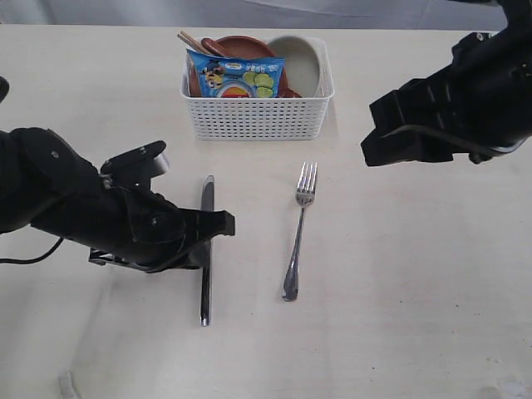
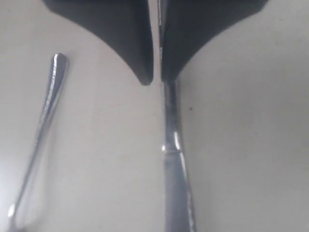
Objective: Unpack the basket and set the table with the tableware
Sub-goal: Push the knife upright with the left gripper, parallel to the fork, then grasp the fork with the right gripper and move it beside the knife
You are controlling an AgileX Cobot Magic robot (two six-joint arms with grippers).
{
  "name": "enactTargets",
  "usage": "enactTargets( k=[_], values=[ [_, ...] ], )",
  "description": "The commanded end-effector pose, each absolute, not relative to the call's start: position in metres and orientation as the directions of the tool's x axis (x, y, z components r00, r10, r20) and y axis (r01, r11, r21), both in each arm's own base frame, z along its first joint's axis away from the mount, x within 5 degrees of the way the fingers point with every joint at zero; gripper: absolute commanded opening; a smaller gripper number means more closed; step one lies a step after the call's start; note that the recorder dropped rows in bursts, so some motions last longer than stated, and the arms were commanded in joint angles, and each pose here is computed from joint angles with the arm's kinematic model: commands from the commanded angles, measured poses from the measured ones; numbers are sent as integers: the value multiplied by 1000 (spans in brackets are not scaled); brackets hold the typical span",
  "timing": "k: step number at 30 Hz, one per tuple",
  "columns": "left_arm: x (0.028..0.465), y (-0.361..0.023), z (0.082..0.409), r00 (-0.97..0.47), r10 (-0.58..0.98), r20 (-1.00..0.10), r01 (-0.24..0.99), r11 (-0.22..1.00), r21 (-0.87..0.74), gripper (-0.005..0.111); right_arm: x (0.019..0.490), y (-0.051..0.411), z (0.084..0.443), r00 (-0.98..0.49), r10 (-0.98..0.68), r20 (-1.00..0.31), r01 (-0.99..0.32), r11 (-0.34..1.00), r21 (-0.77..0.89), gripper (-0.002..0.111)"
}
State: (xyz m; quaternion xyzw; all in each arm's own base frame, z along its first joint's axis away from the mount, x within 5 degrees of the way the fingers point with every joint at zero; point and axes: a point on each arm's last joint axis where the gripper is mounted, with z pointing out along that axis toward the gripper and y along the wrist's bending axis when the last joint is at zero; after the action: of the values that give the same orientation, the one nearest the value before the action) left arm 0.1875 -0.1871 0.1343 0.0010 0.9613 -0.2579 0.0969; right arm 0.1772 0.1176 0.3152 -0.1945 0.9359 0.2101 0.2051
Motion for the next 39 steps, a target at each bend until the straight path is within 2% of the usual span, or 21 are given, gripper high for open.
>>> enactTargets(
  k=[1, 4, 12, 18, 23, 30, 39],
  values=[
    [185, -185, 158, -962, -41, -271, 113, 840, -531, 28, 177, 115, 315, -848, -269, -457, -435, 846, 309, 45],
    [184, -183, 173, -944, -35, -328, 157, 827, -540, 37, 180, 115, 312, -861, -254, -441, -410, 859, 306, 45],
    [177, -171, 217, -866, -31, -499, 287, 787, -547, 37, 199, 130, 260, -940, -191, -282, -291, 881, 373, 45],
    [178, -138, 254, -773, -115, -624, 319, 780, -538, 37, 209, 161, 221, -938, -227, -264, -315, 875, 368, 45],
    [173, -100, 279, -690, -148, -708, 325, 811, -486, 37, 224, 177, 174, -959, -221, -177, -269, 905, 329, 45],
    [162, -54, 290, -641, -106, -760, 254, 905, -341, 36, 236, 183, 126, -981, -166, -99, -189, 933, 307, 45],
    [157, -17, 294, -598, -121, -792, 107, 968, -228, 36, 243, 188, 119, -983, -124, -135, -163, 929, 332, 45]
  ],
)
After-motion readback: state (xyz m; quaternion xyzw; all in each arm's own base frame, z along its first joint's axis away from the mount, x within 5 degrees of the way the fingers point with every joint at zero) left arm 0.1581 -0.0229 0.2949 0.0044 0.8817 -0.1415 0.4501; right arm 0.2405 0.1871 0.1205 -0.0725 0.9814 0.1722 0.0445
